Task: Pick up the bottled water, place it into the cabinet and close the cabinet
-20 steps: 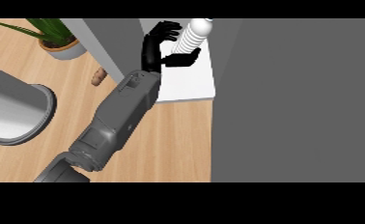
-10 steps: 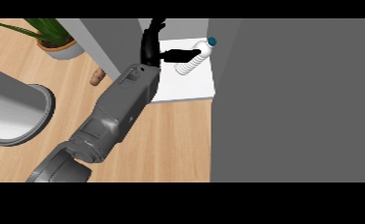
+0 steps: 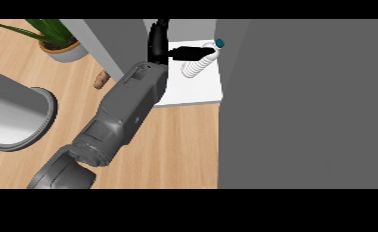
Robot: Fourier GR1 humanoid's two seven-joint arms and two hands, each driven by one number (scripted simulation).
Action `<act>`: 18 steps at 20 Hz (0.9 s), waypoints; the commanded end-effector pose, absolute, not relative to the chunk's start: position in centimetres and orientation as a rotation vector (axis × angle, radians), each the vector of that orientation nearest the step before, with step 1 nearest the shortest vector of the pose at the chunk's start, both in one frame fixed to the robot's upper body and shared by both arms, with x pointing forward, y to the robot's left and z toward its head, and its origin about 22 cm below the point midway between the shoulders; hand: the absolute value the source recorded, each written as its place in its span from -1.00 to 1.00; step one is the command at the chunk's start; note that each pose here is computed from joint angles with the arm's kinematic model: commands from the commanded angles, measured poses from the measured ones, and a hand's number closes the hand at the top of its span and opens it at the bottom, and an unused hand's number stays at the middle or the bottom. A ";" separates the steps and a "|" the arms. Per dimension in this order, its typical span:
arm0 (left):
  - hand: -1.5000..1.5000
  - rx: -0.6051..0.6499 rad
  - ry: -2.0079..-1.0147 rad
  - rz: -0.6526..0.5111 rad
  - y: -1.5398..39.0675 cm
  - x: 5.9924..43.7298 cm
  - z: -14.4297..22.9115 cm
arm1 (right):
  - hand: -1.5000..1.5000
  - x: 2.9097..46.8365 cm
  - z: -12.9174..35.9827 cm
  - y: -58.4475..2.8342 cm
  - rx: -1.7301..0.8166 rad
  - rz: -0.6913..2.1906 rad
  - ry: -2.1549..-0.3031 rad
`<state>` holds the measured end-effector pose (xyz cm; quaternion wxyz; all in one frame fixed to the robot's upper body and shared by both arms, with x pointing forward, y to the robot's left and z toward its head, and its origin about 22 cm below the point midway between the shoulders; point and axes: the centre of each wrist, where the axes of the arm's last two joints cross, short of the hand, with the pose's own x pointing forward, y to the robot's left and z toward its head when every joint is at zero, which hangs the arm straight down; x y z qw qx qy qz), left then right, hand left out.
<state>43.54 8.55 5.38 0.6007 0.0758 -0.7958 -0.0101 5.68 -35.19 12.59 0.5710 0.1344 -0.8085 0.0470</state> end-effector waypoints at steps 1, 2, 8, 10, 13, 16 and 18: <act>-1.00 0.099 -1.913 -0.019 8.5 43.5 5.5 | -1.00 5.1 14.0 -32.9 0.313 0.133 -1.928; -1.00 0.095 -1.920 -0.019 8.3 43.6 5.8 | -1.00 5.2 14.6 -33.6 0.292 0.137 -1.924; -1.00 0.037 -1.909 0.023 8.1 43.2 5.7 | -1.00 4.5 15.2 -33.5 0.315 0.144 -1.927; -1.00 0.014 -1.913 0.047 8.1 42.3 4.6 | -1.00 6.0 15.2 -33.4 0.293 0.159 -1.907; -1.00 -0.035 -1.932 0.040 7.1 42.5 6.4 | -1.00 5.3 15.3 -32.9 0.263 0.143 -1.918; -1.00 -0.098 -1.901 0.045 7.0 39.9 3.4 | -1.00 5.0 15.3 -33.5 0.258 0.150 -1.929; -1.00 -0.129 -1.884 0.048 6.7 38.7 2.5 | -1.00 4.9 16.2 -32.4 0.278 0.150 -1.916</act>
